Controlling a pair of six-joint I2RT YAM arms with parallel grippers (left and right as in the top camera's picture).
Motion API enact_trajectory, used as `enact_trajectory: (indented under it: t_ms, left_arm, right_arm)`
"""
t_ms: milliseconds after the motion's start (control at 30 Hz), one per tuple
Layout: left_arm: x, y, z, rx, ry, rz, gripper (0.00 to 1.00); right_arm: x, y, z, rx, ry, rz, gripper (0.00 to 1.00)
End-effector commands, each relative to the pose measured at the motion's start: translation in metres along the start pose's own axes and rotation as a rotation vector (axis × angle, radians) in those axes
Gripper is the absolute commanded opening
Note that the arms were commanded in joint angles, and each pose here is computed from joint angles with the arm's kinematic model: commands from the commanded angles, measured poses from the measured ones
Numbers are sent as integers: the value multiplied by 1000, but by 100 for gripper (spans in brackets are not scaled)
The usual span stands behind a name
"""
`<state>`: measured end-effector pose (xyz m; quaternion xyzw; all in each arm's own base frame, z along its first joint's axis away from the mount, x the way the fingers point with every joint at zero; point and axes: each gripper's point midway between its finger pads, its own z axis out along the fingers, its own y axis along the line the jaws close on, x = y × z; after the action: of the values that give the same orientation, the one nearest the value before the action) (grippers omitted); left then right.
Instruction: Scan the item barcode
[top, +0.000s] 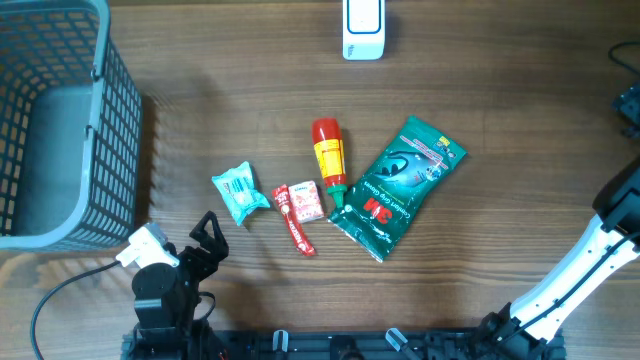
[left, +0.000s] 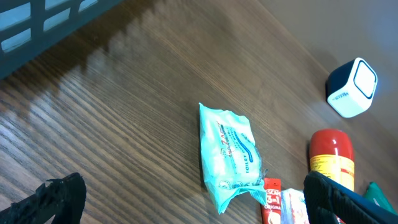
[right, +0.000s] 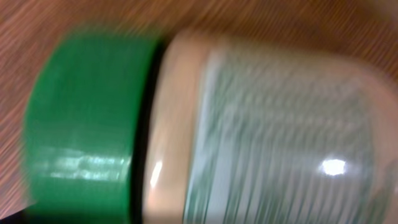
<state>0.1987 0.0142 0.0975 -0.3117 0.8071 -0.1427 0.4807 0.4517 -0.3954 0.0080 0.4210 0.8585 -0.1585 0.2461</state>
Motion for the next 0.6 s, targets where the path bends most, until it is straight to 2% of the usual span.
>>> enact_trajectory:
  t_ms: [0, 100, 233, 300, 433, 500, 567]
  left_arm:
    - [3, 4, 2, -14, 4, -5, 100]
    - [3, 4, 2, -14, 4, -5, 100]
    - [3, 4, 2, -14, 4, -5, 100]
    - [3, 4, 2, -14, 4, -5, 100]
    - [3, 4, 2, -14, 3, -5, 100]
    - [3, 4, 2, -14, 4, -5, 100]
    - [3, 4, 2, -14, 4, -5, 100]
  right_arm:
    - [-31, 23, -52, -139, -41, 131, 100]
    - [-44, 45, -104, -302, -25, 196, 100]
    - [-39, 72, -164, -486, 56, 244, 100]
    - [-24, 81, -195, -486, 131, 312, 100]
    - [12, 98, -225, -451, 275, 380, 99]
    - [40, 108, -235, -425, 370, 368, 100]
    - [68, 130, -246, -431, 437, 266, 100]
